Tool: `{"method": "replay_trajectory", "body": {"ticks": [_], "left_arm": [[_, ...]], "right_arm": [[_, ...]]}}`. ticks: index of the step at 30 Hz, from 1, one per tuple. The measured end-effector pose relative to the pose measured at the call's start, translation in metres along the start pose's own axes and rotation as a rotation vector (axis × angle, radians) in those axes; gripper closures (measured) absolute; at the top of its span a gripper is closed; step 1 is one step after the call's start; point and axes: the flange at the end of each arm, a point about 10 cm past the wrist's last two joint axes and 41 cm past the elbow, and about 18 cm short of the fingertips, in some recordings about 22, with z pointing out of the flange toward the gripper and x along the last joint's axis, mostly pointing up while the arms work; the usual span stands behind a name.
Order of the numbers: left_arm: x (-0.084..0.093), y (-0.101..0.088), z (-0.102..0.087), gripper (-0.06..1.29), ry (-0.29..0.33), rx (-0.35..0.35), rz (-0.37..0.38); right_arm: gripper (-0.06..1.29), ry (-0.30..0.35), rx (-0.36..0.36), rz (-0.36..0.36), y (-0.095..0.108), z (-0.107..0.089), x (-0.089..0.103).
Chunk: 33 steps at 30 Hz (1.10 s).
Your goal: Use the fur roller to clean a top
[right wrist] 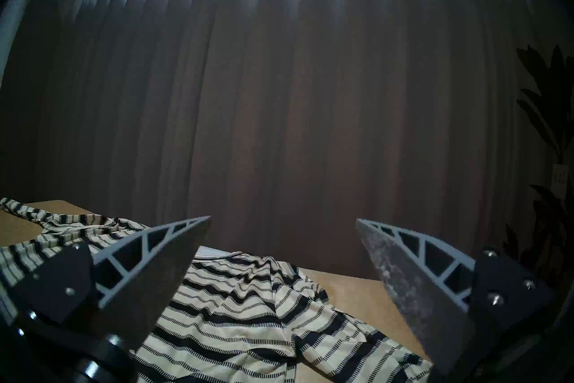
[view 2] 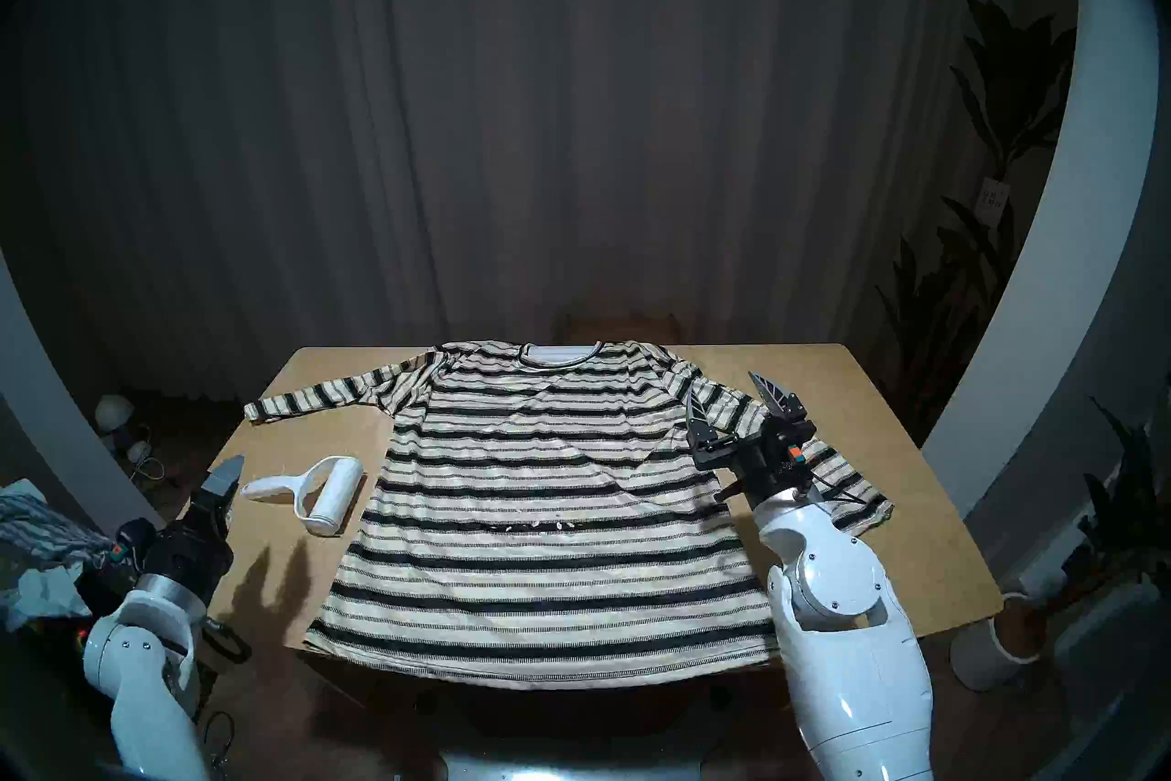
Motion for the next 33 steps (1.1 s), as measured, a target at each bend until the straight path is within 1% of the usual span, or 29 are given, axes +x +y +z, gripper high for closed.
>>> {"method": "replay_trajectory", "body": {"ticks": [2,5,8,12,15,18,20,25,33], "left_arm": [[0.002,-0.004,0.001,0.02,-0.03,-0.027,-0.047],[0.005,-0.009,0.004,0.02,-0.074,-0.059,-0.1],[0.01,-0.014,0.008,0.02,-0.119,-0.083,-0.137],[0.017,-0.022,0.015,0.02,-0.171,-0.095,-0.177],[0.022,-0.031,0.02,0.02,-0.195,-0.076,-0.201],[0.024,-0.038,0.024,0.02,-0.203,-0.048,-0.212],[0.025,-0.039,0.026,0.02,-0.2,-0.034,-0.213],[0.029,-0.035,0.031,0.02,-0.179,-0.006,-0.204],[0.028,-0.037,0.037,0.02,-0.169,0.035,-0.23]], "right_arm": [[0.0,-0.01,-0.013,0.01,-0.001,-0.003,-0.002],[0.0,-0.024,-0.039,0.021,-0.002,-0.007,-0.005],[0.0,-0.04,-0.071,0.032,-0.001,-0.011,-0.007],[0.0,-0.056,-0.109,0.034,0.0,-0.014,-0.008],[0.0,-0.065,-0.13,0.028,0.0,-0.016,-0.008],[0.0,-0.07,-0.146,0.023,0.001,-0.017,-0.007],[0.0,-0.07,-0.154,0.019,0.001,-0.017,-0.007],[0.0,-0.065,-0.169,0.011,0.0,-0.016,-0.005],[0.0,-0.055,-0.17,0.014,-0.007,-0.014,-0.001]]}}
